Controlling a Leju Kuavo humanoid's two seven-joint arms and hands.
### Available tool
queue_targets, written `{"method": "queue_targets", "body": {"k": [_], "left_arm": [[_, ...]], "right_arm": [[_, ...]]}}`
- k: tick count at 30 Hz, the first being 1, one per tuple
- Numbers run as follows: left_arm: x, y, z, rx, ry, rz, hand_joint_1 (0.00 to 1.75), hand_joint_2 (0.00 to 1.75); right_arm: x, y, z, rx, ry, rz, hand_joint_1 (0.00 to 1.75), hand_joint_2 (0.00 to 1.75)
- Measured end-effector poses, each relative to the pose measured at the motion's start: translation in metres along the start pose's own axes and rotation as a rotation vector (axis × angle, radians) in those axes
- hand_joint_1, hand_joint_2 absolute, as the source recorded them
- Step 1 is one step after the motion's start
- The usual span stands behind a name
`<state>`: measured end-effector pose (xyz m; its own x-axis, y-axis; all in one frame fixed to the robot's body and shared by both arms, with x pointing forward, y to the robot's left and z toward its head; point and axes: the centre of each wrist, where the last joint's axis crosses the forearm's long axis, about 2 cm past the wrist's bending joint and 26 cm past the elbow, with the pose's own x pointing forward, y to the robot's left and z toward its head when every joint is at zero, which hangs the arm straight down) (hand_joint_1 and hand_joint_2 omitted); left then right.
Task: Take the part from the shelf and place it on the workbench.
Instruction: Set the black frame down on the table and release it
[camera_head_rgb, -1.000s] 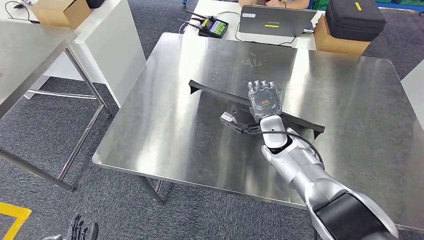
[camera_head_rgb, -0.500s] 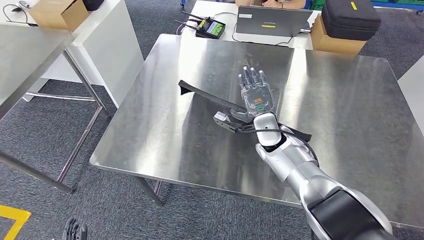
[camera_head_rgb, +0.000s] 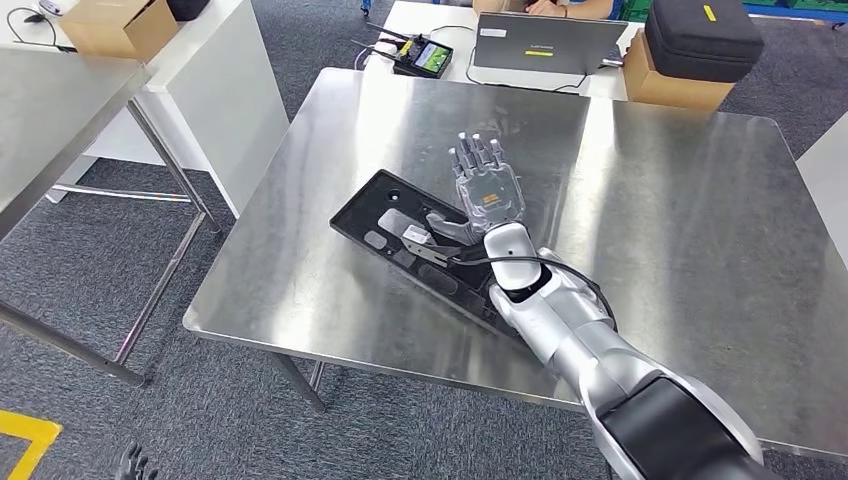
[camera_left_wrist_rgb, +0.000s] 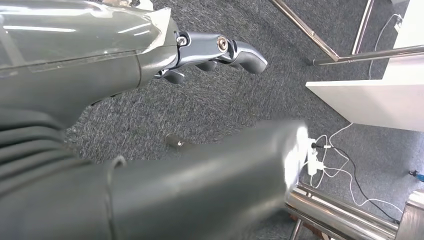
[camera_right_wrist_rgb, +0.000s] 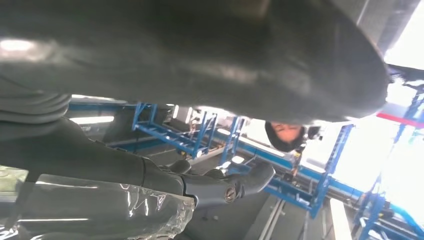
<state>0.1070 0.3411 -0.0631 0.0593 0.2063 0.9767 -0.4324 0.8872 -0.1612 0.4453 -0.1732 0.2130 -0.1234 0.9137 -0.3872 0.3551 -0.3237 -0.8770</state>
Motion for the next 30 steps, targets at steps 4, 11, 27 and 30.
{"method": "queue_targets", "body": {"k": [4,11,27,30], "left_arm": [[0.000,0.000,0.000,-0.001,0.000,-0.002,0.00,0.00],[0.000,0.001,0.000,0.003,0.001,-0.002,0.00,0.00],[-0.003,0.003,0.004,0.025,0.017,-0.012,0.00,0.00],[-0.004,0.007,0.008,0.043,0.025,-0.019,0.00,0.00]], "right_arm": [[0.005,-0.007,-0.003,0.002,-0.006,-0.023,0.00,0.00],[0.007,-0.012,-0.007,0.020,-0.022,-0.040,0.00,0.00],[0.035,-0.054,0.041,-0.290,-0.408,-1.705,0.00,0.00],[0.043,-0.067,0.071,-0.461,-0.525,-2.021,0.00,0.00]]}}
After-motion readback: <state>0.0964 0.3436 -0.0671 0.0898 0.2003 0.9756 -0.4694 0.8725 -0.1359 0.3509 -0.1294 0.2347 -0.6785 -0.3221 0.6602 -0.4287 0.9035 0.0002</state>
